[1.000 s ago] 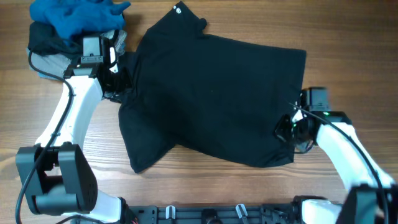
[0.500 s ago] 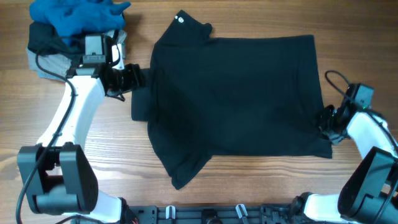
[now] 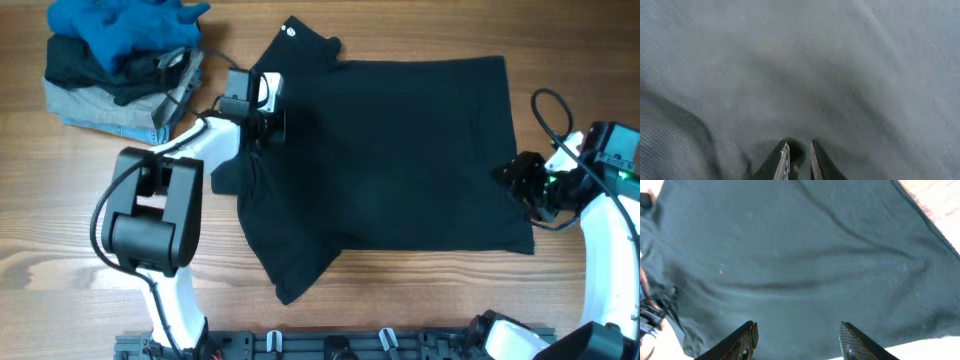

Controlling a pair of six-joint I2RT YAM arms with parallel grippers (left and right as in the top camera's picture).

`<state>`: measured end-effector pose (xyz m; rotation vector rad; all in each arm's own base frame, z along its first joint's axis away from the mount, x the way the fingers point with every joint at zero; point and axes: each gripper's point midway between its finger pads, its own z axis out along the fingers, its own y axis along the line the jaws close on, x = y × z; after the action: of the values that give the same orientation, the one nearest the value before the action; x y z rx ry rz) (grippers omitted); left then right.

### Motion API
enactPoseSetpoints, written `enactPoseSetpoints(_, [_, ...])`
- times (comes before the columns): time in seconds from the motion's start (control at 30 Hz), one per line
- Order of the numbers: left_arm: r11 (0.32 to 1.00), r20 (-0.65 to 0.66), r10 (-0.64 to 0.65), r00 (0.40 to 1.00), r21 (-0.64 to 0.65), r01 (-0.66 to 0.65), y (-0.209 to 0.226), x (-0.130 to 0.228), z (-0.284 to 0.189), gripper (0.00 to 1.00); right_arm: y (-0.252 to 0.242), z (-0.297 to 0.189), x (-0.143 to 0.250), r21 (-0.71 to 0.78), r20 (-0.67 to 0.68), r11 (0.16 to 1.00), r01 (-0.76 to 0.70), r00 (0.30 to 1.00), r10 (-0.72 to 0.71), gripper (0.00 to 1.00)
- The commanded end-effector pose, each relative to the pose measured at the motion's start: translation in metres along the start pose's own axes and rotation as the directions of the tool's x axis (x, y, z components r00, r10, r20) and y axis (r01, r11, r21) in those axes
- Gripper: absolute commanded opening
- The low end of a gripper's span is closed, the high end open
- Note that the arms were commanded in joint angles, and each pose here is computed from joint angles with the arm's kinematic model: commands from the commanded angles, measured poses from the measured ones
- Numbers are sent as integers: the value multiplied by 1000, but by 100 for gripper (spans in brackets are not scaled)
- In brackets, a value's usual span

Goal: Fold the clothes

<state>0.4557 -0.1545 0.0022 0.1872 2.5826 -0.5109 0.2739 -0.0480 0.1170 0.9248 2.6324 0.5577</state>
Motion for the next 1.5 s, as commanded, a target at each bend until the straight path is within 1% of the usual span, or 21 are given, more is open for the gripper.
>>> enactPoseSetpoints(0.0, [950, -54, -55, 997, -311, 35, 81, 31, 17, 14, -10, 6, 6, 36, -22, 999, 34, 999, -33, 57])
enactPoseSetpoints(0.03, [929, -36, -77, 996, -365, 58, 100, 29, 11, 14, -8, 9, 3, 29, -10, 997, 73, 997, -73, 58])
enactPoseSetpoints(0.1, [929, 10, -107, 994, -354, 103, 113, 11, 2, 18, 0, 19, -9, 11, 41, 988, 151, 988, -152, 58])
enactPoseSetpoints(0.2, [973, 26, -71, 997, -217, 75, 74, -41, -8, 29, 24, 52, -33, -26, 119, 963, 268, 958, -263, 55])
enactPoseSetpoints(0.27, [982, 26, -43, 999, -185, 47, 46, -72, -24, 36, 21, 83, -61, 46, 180, 952, 302, 935, -305, 51])
enactPoseSetpoints(0.4, [989, -20, -48, 999, -143, 44, 14, -88, -73, 50, 6, 135, -86, 68, 208, 952, 299, 929, -307, 57])
enactPoseSetpoints(0.47, [988, -45, -55, 997, -148, 48, 5, -82, -104, 52, -8, 161, -83, 82, 178, 962, 261, 946, -272, 55])
enactPoseSetpoints(0.5, [987, -57, -60, 997, -150, 51, 1, -78, -120, 53, -15, 173, -81, 82, 162, 968, 238, 955, -248, 40])
enactPoseSetpoints(0.53, [987, -68, -64, 996, -152, 53, -2, -74, -130, 56, -21, 182, -77, 89, 144, 969, 232, 959, -243, 16])
enactPoseSetpoints(0.57, [986, -87, -72, 994, -157, 58, -3, -68, -138, 61, -31, 187, -77, 124, 140, 973, 193, 968, -210, 5])
enactPoseSetpoints(0.63, [982, -163, -101, 981, -176, 72, -1, -48, -144, 66, -56, 178, -101, 235, 244, 970, 68, 961, -126, 4])
enactPoseSetpoints(0.7, [974, -242, -134, 961, -208, 84, 5, -26, -148, 69, -54, 163, -137, 207, 334, 978, 20, 938, -90, 4])
enactPoseSetpoints(0.8, [963, -276, -160, 948, -255, 88, 16, -15, -154, 79, -61, 141, -165, 191, 375, 978, -83, 927, 5, 8])
enactPoseSetpoints(0.83, [960, -280, -166, 945, -267, 89, 20, -12, -153, 81, -61, 136, -171, 176, 380, 979, -100, 924, 26, 25])
enactPoseSetpoints(0.87, [959, -283, -173, 943, -268, 95, 22, -10, -152, 81, -61, 131, -173, 173, 385, 980, -102, 923, 28, 29])
enactPoseSetpoints(0.9, [957, -296, -180, 938, -272, 98, 25, -3, -147, 81, -56, 123, -176, 162, 389, 983, -88, 921, 18, 44])
enactPoseSetpoints(0.97, [964, -356, -201, 913, -237, 119, 22, 21, -134, 74, -28, 95, -179, 113, 399, 993, 40, 913, -82, 60])
enactPoseSetpoints(1.07, [968, -448, -234, 863, -187, 165, 14, 60, -123, 61, 12, 29, -164, 37, 430, 993, 113, 895, -118, 64])
enactPoseSetpoints(1.2, [954, -394, -286, 874, -204, 221, 33, 100, -78, 4, 48, -9, -112, -124, 330, 980, 157, 938, -108, 57])
enactPoseSetpoints(1.33, [938, -227, -288, 930, -260, 227, 65, 109, -48, 4, 40, 6, -76, -119, 173, 988, 102, 982, -81, 55])
enactPoseSetpoints(1.47, [898, 17, -322, 947, -313, 311, 106, 57, -52, 4, 17, 20, -52, 16, 91, 995, 101, 991, -102, 55])
